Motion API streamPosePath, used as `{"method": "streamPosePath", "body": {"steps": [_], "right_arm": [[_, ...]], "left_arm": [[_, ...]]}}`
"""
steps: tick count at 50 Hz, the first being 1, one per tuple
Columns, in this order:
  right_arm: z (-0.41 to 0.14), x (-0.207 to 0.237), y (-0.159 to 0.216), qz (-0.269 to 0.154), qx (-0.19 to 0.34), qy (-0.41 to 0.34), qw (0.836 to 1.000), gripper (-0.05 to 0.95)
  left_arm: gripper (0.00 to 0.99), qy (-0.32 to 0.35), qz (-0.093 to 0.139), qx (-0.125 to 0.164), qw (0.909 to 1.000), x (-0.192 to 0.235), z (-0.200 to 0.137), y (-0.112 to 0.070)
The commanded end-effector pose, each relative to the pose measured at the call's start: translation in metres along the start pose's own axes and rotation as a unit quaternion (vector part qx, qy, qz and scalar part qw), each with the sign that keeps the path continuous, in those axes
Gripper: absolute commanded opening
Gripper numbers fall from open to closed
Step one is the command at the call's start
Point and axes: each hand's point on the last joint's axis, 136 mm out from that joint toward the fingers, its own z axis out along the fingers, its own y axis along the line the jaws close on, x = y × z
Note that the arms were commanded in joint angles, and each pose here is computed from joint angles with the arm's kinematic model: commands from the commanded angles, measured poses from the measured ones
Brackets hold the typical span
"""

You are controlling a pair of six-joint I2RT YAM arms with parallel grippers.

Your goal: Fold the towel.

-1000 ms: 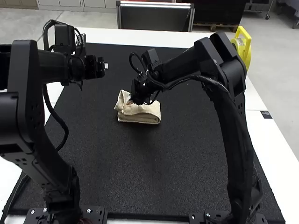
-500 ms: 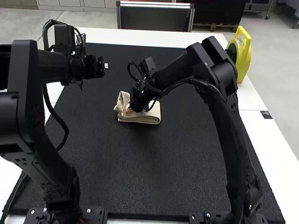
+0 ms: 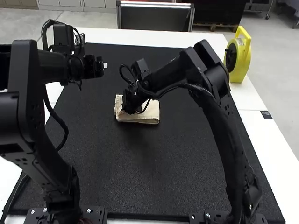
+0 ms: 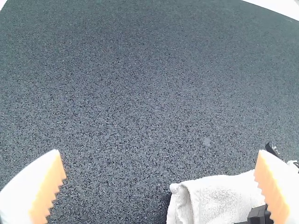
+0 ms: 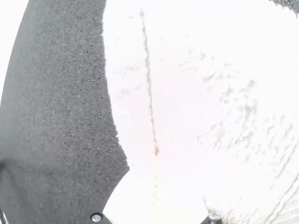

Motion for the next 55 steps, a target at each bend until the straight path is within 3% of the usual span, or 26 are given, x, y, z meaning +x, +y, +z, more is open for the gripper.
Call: {"method": "streamPosePath", "body": {"steps": [1,32,55], "right_arm": [[0.005,-0.004,0.015,-0.013,-0.016,-0.001,1.0,-0.02],[0.02,-0.01,0.006,-0.014,-0.019,-0.001,1.0,-0.02],[-0.032,-0.047,0.012,-0.012,-0.022,-0.044,0.999,-0.02]], "left_arm": [[0.959,-0.01,0.001,0.005,0.9999,-0.004,-0.005,-0.002],[0.959,-0.014,0.002,0.005,0.9999,-0.006,-0.008,-0.003],[0.959,-0.018,0.002,0.008,0.9998,-0.009,-0.009,-0.005]]}}
